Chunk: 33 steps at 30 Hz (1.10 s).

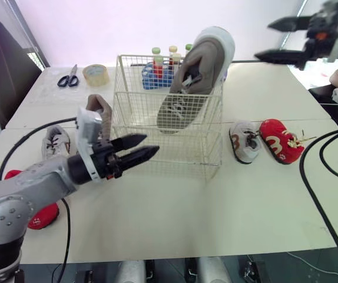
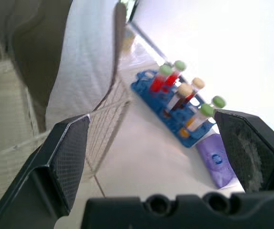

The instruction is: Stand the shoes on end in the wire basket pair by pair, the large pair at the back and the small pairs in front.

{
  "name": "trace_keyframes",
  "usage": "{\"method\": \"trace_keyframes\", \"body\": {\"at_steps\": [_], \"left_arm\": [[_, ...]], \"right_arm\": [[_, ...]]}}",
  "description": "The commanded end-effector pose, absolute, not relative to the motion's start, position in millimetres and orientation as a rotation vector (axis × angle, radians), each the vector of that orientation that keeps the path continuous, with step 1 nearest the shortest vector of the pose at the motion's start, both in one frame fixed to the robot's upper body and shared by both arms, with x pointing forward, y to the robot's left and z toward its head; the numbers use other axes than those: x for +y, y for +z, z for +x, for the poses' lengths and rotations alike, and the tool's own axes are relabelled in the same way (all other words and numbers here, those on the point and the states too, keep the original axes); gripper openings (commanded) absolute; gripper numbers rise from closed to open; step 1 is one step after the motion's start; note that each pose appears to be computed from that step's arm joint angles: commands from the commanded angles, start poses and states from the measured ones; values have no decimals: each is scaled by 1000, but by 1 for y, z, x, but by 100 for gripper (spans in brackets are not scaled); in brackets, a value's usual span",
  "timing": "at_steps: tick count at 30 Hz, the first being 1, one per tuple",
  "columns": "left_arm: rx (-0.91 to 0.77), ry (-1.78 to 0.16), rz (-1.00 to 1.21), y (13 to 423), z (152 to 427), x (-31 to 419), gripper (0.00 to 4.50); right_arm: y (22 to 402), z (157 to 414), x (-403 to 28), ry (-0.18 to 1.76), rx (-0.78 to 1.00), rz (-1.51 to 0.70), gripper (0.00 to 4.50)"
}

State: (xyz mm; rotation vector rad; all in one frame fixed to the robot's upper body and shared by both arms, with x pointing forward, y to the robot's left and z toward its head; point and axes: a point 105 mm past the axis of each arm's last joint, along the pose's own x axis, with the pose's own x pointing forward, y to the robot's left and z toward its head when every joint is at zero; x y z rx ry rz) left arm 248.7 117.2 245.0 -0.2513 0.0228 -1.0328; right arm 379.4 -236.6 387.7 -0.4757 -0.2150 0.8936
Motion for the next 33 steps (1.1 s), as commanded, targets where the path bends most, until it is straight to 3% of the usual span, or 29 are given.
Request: {"method": "trace_keyframes", "body": {"at_steps": [1, 5, 7, 11, 16, 24, 33], "left_arm": [[-103, -880, -271, 288, 257, 152, 313], [-43, -636, -162, 311, 280, 214, 313], [63, -546, -67, 310, 294, 247, 313], [283, -444, 65, 279, 320, 296, 313], [406, -405, 54, 249, 355, 329, 313], [463, -474, 26, 221, 395, 309, 313], [510, -608, 2, 214, 398, 285, 313]], "right_arm": [[426, 335, -227, 1094, -383, -313, 447], [397, 276, -176, 1452, -278, -235, 447], [361, 255, -147, 1581, -140, -259, 447], [300, 234, -118, 1692, 56, -323, 447], [275, 219, -105, 1742, 121, -376, 447], [247, 220, -94, 1646, 129, -396, 447], [240, 219, -93, 1570, 141, -353, 447]]}}
